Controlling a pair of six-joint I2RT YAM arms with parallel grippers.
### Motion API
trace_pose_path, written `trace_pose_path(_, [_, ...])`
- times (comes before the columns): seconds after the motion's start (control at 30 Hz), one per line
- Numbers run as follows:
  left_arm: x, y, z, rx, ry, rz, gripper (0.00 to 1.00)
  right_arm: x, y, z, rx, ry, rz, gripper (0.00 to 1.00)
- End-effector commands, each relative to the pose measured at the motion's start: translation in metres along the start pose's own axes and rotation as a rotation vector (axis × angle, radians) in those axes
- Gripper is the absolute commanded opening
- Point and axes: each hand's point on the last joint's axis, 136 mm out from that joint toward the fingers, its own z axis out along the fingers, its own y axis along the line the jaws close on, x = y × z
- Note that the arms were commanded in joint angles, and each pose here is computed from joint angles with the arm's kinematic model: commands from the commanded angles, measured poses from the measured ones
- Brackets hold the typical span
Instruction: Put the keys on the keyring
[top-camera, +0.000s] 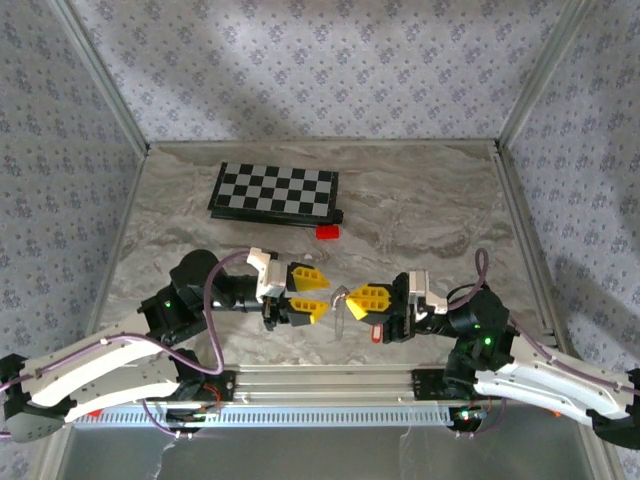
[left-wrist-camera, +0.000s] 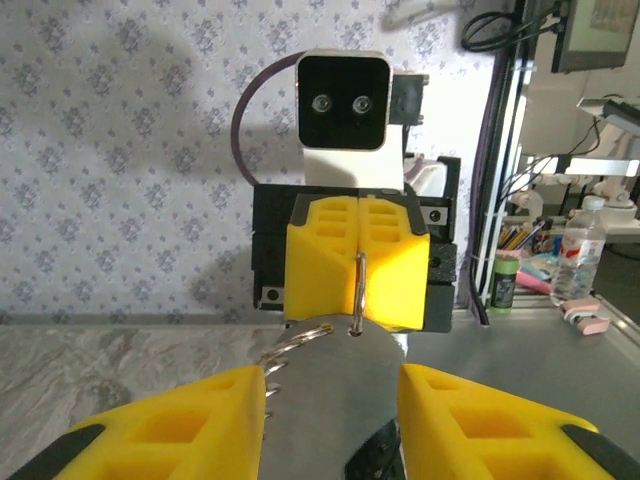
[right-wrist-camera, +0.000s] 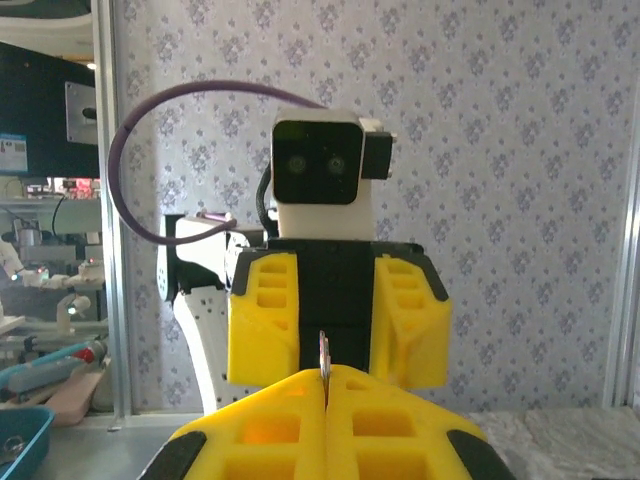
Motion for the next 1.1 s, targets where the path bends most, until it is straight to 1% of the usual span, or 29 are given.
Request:
trace_pose_path(0.0, [-0.024, -0.011, 0.001, 0.068, -0.083, 0.029, 0.4, -0.018, 0.003, -0.001, -0.018, -0.07, 0.0, 0.0])
trace_pose_path(0.17, [-0.028, -0.016, 0.009, 0.107, -0.089, 0.036, 0.4, -0.016, 0.002, -0.001, -0.02, -0.068, 0.003, 0.0])
trace_pose_path(0.47, [-0.029, -0.018, 0.017, 0.125, -0.084, 0.041, 0.31, -0.016, 0.001, -0.003, -0.017, -0.07, 0.003, 0.0])
trace_pose_path(0.77, [-0.037, -0.017, 0.015, 0.11, -0.102, 0.06, 0.26, -0.011, 0.001, -0.004, -0.017, -0.052, 0.004, 0.0])
trace_pose_path(1.07, [-0.033, -0.016, 0.021, 0.122, -0.09, 0.058, 0.21, -0.007, 0.0, -0.004, -0.013, -0.042, 0.007, 0.0])
